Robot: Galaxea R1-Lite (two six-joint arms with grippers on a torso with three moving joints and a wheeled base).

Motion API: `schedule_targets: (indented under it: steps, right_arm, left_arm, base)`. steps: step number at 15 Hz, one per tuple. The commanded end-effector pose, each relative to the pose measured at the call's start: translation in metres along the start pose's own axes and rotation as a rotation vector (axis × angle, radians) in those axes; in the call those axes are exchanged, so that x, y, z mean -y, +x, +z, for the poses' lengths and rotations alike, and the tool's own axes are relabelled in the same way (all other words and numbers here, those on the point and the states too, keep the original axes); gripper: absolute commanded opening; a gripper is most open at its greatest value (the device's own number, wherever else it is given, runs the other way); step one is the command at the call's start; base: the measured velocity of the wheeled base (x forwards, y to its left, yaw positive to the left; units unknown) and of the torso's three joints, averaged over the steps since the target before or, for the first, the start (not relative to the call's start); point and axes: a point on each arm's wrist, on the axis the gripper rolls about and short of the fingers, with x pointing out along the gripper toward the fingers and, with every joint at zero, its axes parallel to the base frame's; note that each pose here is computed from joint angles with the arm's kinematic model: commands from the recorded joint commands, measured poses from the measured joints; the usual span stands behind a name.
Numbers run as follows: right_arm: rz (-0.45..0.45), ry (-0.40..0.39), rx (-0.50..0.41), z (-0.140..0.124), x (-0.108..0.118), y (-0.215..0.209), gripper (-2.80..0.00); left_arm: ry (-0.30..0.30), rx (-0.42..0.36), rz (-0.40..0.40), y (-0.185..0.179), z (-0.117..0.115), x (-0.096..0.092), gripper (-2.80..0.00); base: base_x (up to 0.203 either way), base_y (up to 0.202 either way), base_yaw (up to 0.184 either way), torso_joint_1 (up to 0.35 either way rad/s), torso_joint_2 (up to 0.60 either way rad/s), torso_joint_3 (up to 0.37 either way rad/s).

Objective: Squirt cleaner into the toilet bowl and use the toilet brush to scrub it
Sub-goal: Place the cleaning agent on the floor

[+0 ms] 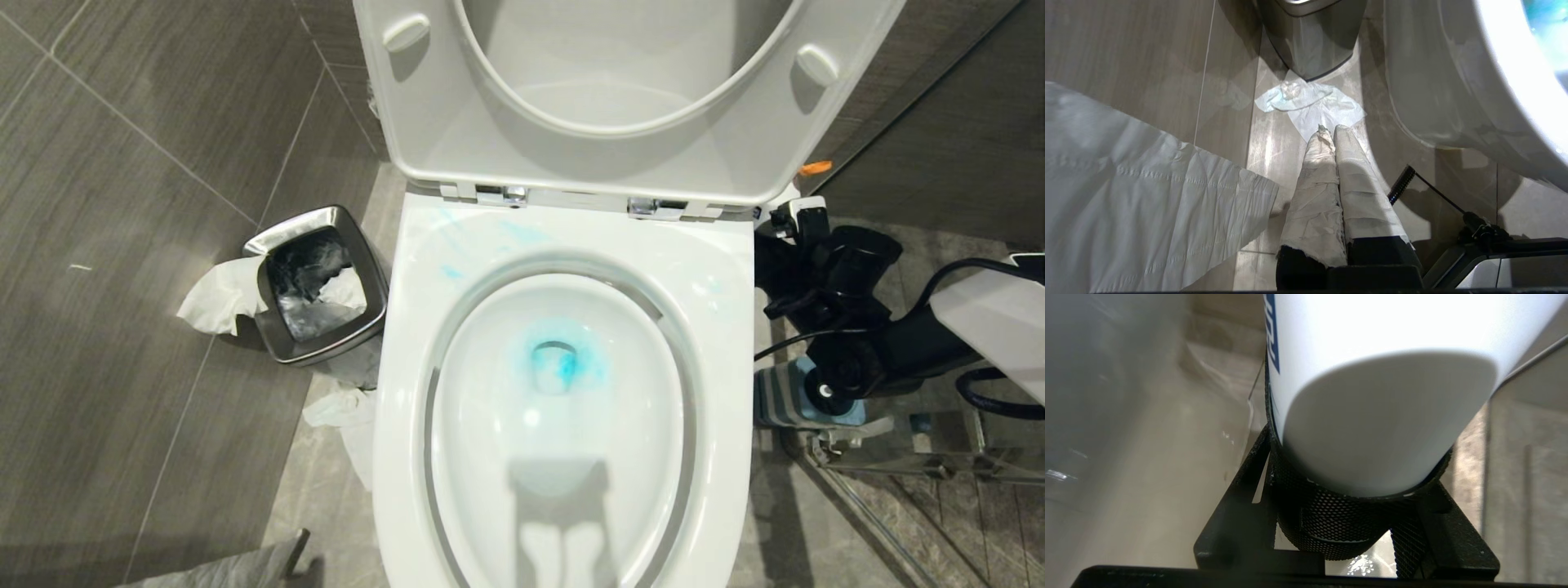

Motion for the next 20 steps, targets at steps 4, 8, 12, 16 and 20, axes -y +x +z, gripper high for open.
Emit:
schedule_targets:
  steps: [4, 8, 12, 16, 20]
  right_arm:
    - [0.012, -0.055, 0.056, 0.006, 0.01, 0.01, -2.8]
    - [0.011, -0.057, 0.065, 0.008, 0.012, 0.012, -2.8]
    - [0.008, -0.065, 0.085, 0.007, 0.011, 0.018, -2.8]
    - [-0.007, -0.093, 0.183, 0.019, 0.012, 0.036, -2.8]
    - [-0.009, -0.096, 0.194, 0.018, 0.012, 0.037, -2.8]
  left_arm:
    - [0.0, -0.004, 0.0, 0.0, 0.0, 0.0, -2.8]
    - [0.0, -0.003, -0.002, 0.0, 0.0, 0.0, -2.8]
    - [0.0, -0.003, -0.002, 0.0, 0.0, 0.0, -2.8]
    - [-0.001, -0.005, -0.002, 0.0, -0.001, 0.0, -2.8]
    - [0.003, -0.003, -0.006, 0.0, 0.0, 0.0, -2.8]
  base:
    - [0.0, 0.0, 0.0, 0.005, 0.0, -0.197]
    - [0.0, 0.0, 0.0, 0.003, 0.0, -0.198]
    - [0.0, 0.0, 0.0, 0.003, 0.0, -0.192]
    - [0.0, 0.0, 0.0, 0.006, 0.0, -0.106]
    - [0.0, 0.0, 0.0, 0.0, 0.0, 0.0]
